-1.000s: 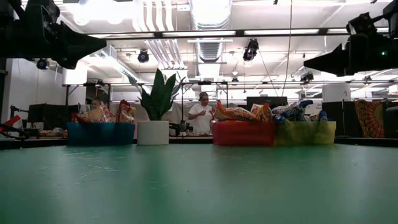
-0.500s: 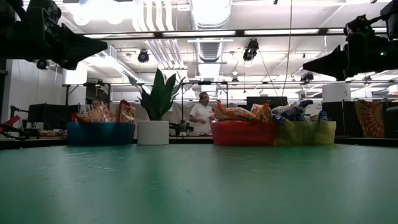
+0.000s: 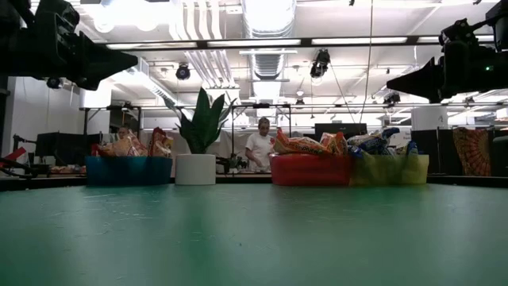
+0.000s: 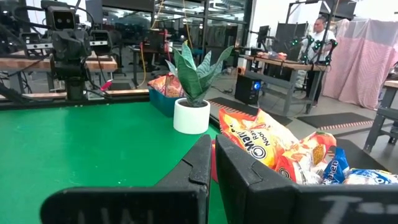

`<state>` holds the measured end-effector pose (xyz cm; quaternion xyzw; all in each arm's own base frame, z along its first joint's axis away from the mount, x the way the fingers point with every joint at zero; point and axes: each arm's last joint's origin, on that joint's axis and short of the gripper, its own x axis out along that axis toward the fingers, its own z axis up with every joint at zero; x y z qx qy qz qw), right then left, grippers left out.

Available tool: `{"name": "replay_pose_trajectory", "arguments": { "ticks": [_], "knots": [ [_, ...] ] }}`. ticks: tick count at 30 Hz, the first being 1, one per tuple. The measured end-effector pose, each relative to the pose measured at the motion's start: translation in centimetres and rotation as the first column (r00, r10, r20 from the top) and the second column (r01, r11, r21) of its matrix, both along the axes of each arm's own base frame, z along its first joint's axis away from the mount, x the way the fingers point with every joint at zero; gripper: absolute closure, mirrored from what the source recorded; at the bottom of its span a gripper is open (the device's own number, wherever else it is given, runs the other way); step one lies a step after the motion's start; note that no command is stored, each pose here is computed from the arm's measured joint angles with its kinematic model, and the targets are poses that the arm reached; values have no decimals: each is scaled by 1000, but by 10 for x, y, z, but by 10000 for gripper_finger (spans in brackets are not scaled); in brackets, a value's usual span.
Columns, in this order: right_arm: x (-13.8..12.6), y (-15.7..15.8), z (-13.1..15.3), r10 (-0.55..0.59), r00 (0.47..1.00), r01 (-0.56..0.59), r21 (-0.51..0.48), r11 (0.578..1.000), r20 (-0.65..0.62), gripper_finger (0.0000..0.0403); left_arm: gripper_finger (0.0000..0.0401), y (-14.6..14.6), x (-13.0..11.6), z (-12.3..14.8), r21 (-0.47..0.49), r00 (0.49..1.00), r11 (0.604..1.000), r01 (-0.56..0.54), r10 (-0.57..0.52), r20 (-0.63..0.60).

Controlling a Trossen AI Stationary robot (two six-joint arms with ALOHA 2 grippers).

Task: Sort Maruchan noodles
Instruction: Return to Home Position

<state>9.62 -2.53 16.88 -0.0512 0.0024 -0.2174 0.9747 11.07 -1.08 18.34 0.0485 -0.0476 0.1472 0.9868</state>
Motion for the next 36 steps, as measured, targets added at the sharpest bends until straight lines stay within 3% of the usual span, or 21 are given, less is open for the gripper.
{"name": "replay_pose_trajectory", "arguments": {
  "ticks": [36],
  "knots": [
    [0, 0, 0, -1, 1000, 1, -1, 1000, 2, 390, 401, -1, 4, -5, 13, 998, 1000, 0, 1, -55]
  ]
}}
